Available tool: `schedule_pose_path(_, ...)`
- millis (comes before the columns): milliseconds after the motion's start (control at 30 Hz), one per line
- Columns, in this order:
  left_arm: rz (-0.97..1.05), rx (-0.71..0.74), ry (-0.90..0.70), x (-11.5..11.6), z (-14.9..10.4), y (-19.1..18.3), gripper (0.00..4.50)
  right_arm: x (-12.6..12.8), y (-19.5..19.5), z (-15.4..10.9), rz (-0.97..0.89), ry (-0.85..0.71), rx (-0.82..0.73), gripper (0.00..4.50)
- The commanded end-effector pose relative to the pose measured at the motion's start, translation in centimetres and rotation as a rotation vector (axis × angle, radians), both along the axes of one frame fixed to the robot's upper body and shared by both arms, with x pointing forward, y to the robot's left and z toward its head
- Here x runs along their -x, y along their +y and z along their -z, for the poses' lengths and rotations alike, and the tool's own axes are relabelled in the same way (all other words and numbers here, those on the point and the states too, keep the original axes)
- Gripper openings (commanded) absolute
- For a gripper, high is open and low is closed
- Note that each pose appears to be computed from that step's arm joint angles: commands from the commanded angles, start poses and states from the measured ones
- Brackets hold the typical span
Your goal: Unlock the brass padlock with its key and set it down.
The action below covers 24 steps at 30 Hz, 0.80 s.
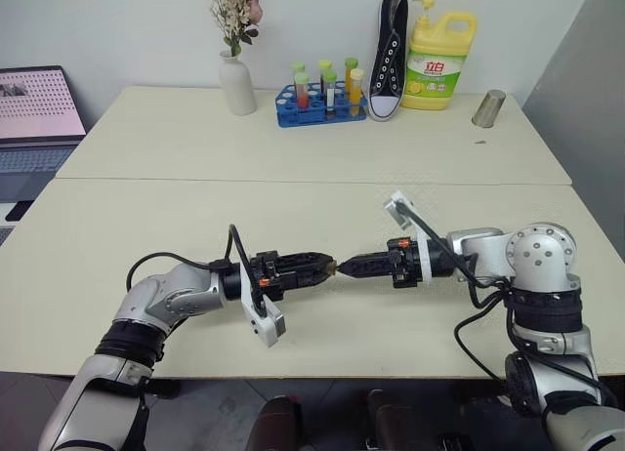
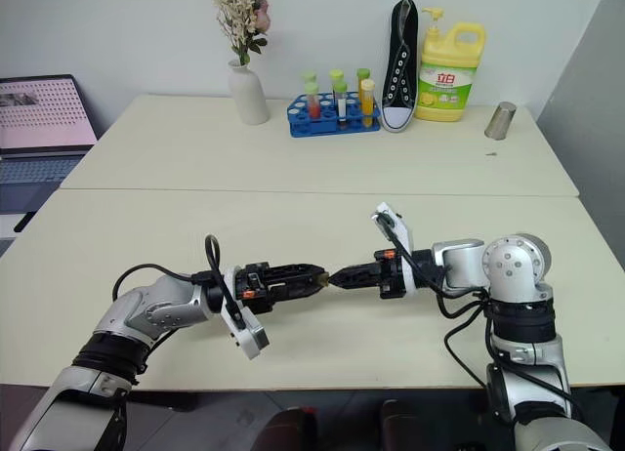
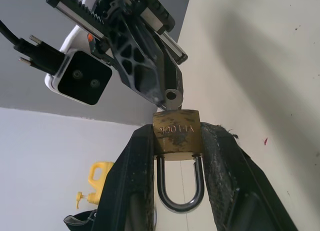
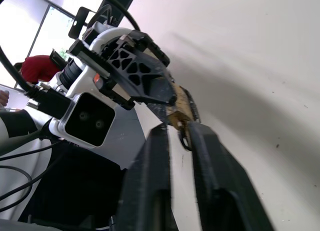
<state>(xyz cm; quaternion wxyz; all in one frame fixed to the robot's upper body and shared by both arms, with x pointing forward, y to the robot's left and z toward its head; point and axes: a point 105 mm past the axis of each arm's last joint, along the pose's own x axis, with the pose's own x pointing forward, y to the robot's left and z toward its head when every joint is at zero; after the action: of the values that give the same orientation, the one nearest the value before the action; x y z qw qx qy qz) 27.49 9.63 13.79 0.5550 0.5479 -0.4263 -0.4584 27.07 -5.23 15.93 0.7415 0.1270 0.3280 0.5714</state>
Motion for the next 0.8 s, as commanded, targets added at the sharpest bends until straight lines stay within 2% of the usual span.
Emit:
schedule_pose_path(33, 0.015, 0.029, -0.024, 0.3, -0.8, -0.1, 0.96, 0.4, -0.4, -0.6, -0.032, -0.21, 0.041, 2.07)
schedule_pose_path(67, 0.014, 0.029, -0.023, 0.3, -0.8, -0.1, 0.96, 0.1, -0.7, -0.4, -0.025, -0.269, 0.064, 2.44)
schedule_pose_path(133, 0.014, 0.028, -0.024, 0.2, -0.8, -0.2, 0.96, -0.1, -1.3, 0.0, -0.021, -0.348, 0.085, 2.46)
schedule_pose_path(333, 0.018, 0.032, -0.027, 0.1, -1.2, -0.5, 0.96, -0.2, -0.4, -0.5, -0.003, -0.436, 0.011, 2.46)
schedule_pose_path(500, 0.015, 0.035, -0.029, 0.0, -1.4, -0.6, 0.96, 0.0, 0.6, -0.7, -0.012, -0.425, -0.039, 2.46)
schedule_pose_path(800, 0.012, 0.04, -0.03, 0.0, -1.6, -0.8, 0.96, 0.1, 1.4, -0.1, -0.021, -0.403, -0.037, 2.46)
